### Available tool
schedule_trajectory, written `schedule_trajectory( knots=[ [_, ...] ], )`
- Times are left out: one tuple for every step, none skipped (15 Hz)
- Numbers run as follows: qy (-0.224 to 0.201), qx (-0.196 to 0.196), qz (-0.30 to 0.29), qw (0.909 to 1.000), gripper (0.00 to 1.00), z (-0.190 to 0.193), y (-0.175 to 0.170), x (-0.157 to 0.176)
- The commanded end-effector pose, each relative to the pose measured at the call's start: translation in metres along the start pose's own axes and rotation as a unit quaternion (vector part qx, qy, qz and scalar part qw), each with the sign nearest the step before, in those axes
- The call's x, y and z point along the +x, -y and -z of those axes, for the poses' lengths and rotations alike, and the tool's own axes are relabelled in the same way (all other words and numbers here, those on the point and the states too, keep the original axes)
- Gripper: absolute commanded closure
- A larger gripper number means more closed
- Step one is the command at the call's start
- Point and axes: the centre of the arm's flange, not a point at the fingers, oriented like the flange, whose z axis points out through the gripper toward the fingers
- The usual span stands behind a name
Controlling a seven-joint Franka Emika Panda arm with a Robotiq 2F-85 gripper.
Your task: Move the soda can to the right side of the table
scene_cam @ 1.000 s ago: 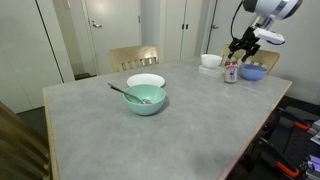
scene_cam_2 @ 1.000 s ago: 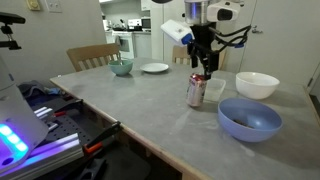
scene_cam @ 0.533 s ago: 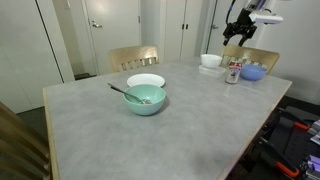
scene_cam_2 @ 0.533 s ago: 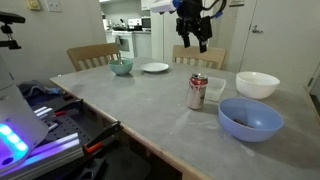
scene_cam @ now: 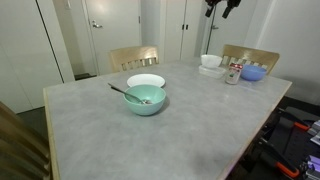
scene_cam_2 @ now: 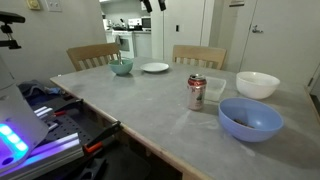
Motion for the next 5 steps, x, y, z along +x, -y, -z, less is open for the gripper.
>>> schedule_trajectory(
  knots=[
    [0.007, 0.039, 0.071, 0.9967, 0.00, 0.042, 0.085, -0.014],
    [0.007, 0.053, 0.094, 0.9941, 0.00, 0.048, 0.109, -0.020],
    [0.007, 0.062, 0.111, 0.9919, 0.00, 0.054, 0.128, -0.025],
    [0.008, 0.070, 0.122, 0.9900, 0.00, 0.057, 0.143, -0.029],
    [0.010, 0.077, 0.130, 0.9884, 0.00, 0.058, 0.154, -0.032]
  ],
)
